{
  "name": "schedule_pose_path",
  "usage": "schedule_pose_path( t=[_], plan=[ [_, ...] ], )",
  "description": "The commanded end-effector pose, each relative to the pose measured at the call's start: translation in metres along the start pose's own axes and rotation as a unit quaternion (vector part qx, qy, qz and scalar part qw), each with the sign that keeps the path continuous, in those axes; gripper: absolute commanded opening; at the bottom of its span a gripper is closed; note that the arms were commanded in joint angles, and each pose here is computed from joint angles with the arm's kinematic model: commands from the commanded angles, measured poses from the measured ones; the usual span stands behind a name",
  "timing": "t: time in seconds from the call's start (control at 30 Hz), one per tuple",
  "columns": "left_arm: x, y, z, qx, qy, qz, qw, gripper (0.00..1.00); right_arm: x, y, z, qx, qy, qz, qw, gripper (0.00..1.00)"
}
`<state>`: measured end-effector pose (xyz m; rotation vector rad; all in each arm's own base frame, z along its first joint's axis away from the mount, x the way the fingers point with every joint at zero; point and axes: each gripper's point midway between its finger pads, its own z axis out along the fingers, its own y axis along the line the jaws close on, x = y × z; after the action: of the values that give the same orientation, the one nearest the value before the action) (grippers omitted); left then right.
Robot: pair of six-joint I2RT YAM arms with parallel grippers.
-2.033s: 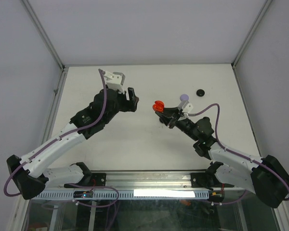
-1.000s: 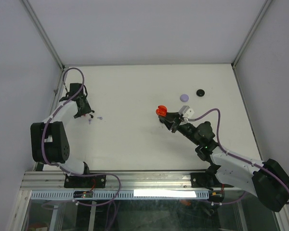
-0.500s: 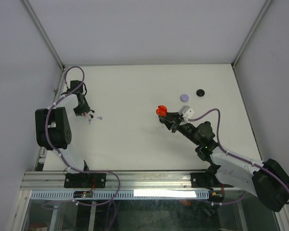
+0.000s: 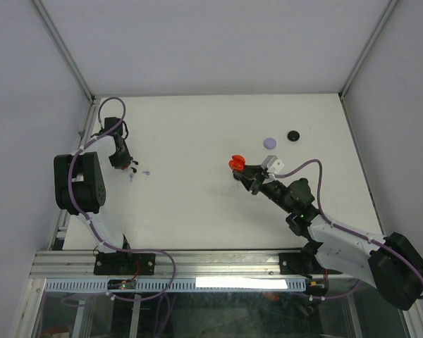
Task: Insert the wireless bluetooth earbuds into the charging case
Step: Pick up the earbud from the center of the board.
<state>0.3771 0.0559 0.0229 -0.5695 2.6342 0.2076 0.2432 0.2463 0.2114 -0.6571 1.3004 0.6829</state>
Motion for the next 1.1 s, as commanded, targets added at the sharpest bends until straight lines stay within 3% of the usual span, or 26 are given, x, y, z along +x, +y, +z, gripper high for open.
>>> schedule_pose_path(
  t=[0.0,0.1,0.27,0.63,0.87,1.07],
  plan=[
    [-0.025,-0.003,-0.02,0.024,-0.037,0.002,0.999,0.09,-0.019,-0.005,0.001,0.01,-0.03,-0.015,0.999,0.0],
    [-0.028,-0.011,-0.039,0.046,-0.054,0.014,0.997,0.08,-0.022,-0.004,0.001,0.007,-0.03,-0.016,0.999,0.0],
    [-0.016,-0.059,-0.077,0.085,-0.095,0.102,0.987,0.08,-0.021,-0.005,-0.002,0.01,-0.025,-0.015,1.0,0.0],
    [0.078,-0.173,-0.136,0.214,-0.089,0.254,0.939,0.08,-0.021,-0.009,-0.008,0.024,-0.015,-0.012,1.0,0.0],
    [0.15,-0.208,-0.133,0.223,-0.053,0.338,0.913,0.09,-0.018,-0.008,-0.012,0.024,-0.008,-0.009,1.0,0.0],
    [0.193,-0.218,-0.116,0.201,-0.028,0.379,0.903,0.09,-0.019,-0.007,-0.014,0.023,-0.005,-0.009,1.0,0.0]
  ],
)
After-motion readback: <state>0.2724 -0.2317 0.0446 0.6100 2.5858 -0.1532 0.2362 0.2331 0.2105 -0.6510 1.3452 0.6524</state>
